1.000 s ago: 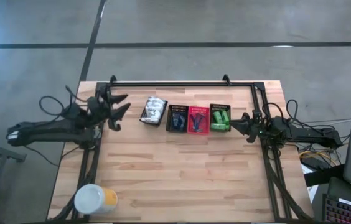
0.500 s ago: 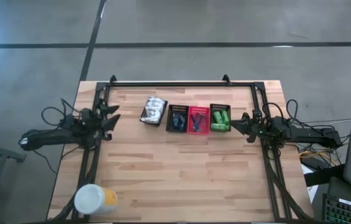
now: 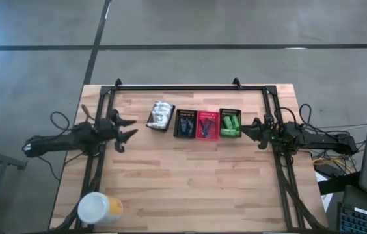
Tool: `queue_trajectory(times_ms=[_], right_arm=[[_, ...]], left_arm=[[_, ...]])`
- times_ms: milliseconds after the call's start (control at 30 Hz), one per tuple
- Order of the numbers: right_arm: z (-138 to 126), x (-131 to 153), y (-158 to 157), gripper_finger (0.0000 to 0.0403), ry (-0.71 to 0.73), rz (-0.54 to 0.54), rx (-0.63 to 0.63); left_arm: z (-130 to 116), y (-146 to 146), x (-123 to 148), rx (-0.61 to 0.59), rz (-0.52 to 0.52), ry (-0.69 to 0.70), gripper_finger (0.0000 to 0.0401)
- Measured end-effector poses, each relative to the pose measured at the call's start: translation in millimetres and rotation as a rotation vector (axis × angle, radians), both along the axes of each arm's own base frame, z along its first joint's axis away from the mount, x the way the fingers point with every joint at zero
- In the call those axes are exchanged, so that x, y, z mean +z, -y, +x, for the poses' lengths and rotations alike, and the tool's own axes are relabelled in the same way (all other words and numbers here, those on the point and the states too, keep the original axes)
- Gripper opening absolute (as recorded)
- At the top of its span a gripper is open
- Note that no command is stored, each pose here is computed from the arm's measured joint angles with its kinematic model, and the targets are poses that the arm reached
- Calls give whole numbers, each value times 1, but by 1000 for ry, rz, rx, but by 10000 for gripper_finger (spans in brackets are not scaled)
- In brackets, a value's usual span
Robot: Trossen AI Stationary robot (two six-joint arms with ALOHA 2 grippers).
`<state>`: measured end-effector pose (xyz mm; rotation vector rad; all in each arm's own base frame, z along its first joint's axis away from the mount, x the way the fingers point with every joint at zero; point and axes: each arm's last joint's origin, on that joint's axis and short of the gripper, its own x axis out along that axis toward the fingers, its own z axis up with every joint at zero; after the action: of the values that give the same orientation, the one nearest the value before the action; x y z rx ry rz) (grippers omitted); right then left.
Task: Pick & Place Travel size toiletries
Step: Return to Home Position
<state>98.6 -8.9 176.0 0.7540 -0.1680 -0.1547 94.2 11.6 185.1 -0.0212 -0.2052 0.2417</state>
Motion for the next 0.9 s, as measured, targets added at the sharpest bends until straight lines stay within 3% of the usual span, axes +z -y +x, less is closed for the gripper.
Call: queue_trajectory(times_ms=[133,900], right_arm=[[0,0,0,101,0,0,0],[0,0,0,159,0,0,-2]], left_arm=[[2,1,-15,-20,-47,-142,195],[2,2,-15,-33,-49,-144,195]])
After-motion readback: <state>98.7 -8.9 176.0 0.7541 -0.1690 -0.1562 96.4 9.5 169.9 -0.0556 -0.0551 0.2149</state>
